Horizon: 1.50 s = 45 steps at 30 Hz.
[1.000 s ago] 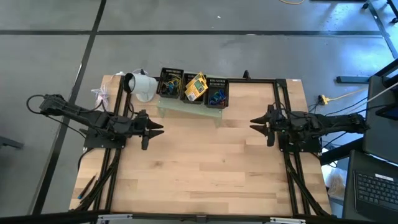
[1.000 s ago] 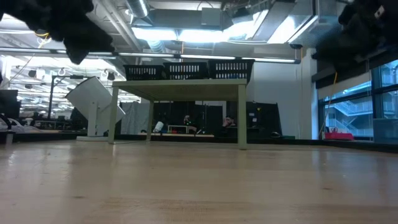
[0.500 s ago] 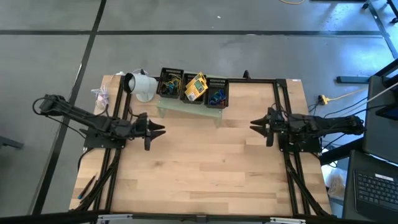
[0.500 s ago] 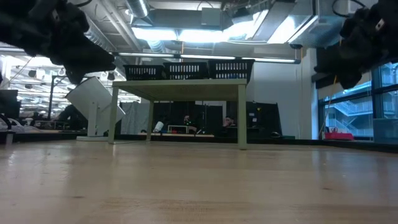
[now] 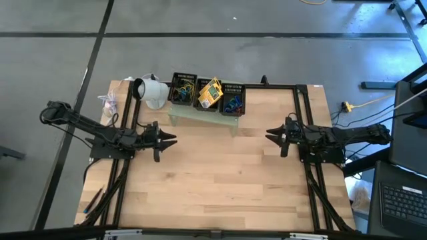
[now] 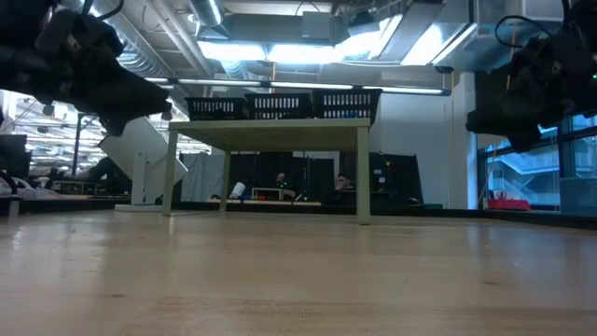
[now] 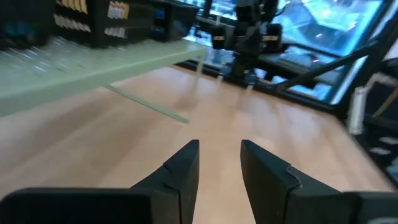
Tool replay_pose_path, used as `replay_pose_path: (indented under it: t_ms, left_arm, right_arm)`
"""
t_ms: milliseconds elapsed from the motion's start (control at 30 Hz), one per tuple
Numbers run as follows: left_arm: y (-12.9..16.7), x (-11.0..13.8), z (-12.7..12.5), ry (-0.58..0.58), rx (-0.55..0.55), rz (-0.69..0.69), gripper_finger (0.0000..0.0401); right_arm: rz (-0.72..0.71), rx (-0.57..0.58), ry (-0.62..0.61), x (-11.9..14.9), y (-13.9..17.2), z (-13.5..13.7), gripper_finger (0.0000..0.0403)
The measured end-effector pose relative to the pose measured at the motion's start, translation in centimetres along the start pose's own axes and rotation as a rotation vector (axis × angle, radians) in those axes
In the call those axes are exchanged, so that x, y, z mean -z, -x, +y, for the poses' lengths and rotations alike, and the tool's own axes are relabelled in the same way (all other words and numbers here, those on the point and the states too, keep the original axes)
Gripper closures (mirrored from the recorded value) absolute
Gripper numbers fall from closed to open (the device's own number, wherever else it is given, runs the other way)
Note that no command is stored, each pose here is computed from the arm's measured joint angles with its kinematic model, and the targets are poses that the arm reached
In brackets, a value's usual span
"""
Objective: Pick & Place Office Desk Supplies
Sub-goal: Return to Home Position
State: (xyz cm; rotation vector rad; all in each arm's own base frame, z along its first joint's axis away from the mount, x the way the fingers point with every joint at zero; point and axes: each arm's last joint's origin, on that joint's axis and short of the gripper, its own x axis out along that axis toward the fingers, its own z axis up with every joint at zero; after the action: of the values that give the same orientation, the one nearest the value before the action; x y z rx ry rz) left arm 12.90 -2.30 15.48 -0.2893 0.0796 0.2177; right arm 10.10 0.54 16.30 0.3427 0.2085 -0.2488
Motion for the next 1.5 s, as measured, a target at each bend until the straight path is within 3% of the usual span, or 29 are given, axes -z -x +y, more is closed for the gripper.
replay_pose_path:
  t_ms: [300, 467, 733, 1100, 1500]
  left_arm:
    - [0.1, -0.2, 0.7, -0.208, -0.248, -0.055, 0.029]
    - [0.2, -0.3, 1.0, -0.21, -0.348, -0.078, 0.029]
    - [0.2, -0.3, 1.0, -0.212, -0.349, -0.078, 0.029]
    - [0.2, -0.3, 0.9, -0.21, -0.346, -0.08, 0.029]
    - [1.9, -2.7, 1.0, -0.058, -0.263, -0.269, 0.029]
  right_arm:
    - [-0.122, 0.285, 0.004, -0.3, 0.1, -0.8, 0.0272]
    - [-0.124, 0.291, -0.003, -0.3, 0.1, -0.8, 0.0272]
    - [-0.076, 0.192, 0.032, -0.2, 0.1, -0.6, 0.0272]
    - [-0.066, 0.167, 0.032, -0.2, 0.0, -0.5, 0.0272]
    - [-0.186, 0.118, -0.029, -1.1, 1.1, -0.5, 0.0272]
